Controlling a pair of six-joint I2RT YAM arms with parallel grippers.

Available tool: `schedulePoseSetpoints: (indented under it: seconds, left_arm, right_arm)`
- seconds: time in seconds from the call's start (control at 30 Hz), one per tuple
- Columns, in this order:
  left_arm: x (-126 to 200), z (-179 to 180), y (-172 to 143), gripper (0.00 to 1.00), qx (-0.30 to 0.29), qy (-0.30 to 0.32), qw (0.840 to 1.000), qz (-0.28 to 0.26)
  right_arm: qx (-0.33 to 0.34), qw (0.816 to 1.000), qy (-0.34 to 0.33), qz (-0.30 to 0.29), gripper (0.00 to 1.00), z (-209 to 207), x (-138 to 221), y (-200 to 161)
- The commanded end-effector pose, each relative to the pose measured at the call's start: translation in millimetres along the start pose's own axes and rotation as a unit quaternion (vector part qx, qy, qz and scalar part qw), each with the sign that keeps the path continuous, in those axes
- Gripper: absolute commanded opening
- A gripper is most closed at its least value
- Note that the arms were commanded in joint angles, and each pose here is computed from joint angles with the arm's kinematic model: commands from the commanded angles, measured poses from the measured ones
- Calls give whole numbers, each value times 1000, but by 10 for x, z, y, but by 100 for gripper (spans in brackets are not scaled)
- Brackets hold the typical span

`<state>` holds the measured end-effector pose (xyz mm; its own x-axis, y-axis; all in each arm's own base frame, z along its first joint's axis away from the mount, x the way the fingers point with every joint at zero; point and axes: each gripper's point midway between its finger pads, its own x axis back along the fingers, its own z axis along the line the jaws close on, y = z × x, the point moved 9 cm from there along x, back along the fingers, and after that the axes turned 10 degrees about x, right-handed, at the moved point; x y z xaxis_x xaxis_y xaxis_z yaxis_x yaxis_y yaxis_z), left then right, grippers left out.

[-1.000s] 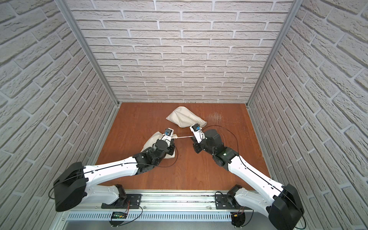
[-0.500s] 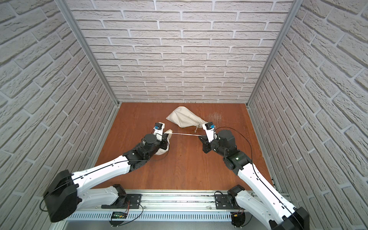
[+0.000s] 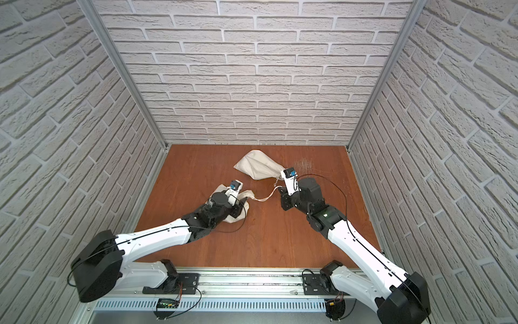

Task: Close the soil bag
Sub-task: Frap the soil bag at the center of the board.

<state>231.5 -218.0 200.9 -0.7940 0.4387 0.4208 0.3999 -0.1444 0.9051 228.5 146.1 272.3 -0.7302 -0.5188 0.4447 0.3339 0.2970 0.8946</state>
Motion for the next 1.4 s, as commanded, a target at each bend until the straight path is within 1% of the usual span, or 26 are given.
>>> schedulePoseSetpoints:
  seconds: [0.0, 0.1, 0.2, 0.37, 0.53, 0.63, 0.77, 0.87, 0.97, 1.07, 1.1, 1.17, 1.27, 1.37]
  left_arm:
    - [-15, -203, 133, 66, -19, -32, 999, -34]
    - [-20, -414, 216, 70, -36, -85, 995, -37]
    - [-44, -595, 257, 73, -72, -108, 991, -33]
    - [-146, -755, 320, 74, -119, -107, 987, -23]
    - [-290, -787, 333, 71, -171, -81, 982, 2]
    - [-335, -801, 319, 67, -207, -68, 976, 18]
    - [-346, -817, 299, 59, -244, -75, 967, 23]
    - [-380, -839, 313, 51, -266, -81, 960, 32]
    - [-444, -829, 326, 44, -275, -78, 957, 42]
    - [-493, -786, 360, 38, -272, -71, 958, 48]
    - [-500, -778, 368, 36, -272, -70, 959, 49]
    - [-522, -753, 360, 27, -273, -64, 958, 55]
    - [-545, -707, 312, 15, -275, -47, 958, 66]
    - [-564, -621, 214, 7, -278, -15, 957, 87]
  right_arm:
    - [13, 999, -24, -22, 3, -30, 53, 124]
    - [17, 999, -31, -14, 3, -38, 49, 101]
    - [19, 999, -33, -14, 3, -37, 72, 92]
    - [20, 998, -48, -20, 3, -59, 112, 74]
    - [23, 998, -55, -21, 3, -66, 162, 78]
    - [23, 997, -64, -24, 3, -78, 205, 66]
    - [24, 997, -74, -27, 3, -91, 237, 50]
    - [25, 997, -75, -28, 3, -91, 241, 57]
    - [25, 996, -76, -27, 3, -93, 252, 57]
    - [25, 996, -83, -28, 3, -102, 275, 56]
    - [25, 996, -85, -28, 3, -105, 282, 55]
    - [26, 995, -92, -29, 3, -115, 307, 59]
    - [25, 992, -117, -29, 3, -160, 357, 59]
    - [17, 987, -156, -33, 3, -242, 459, 58]
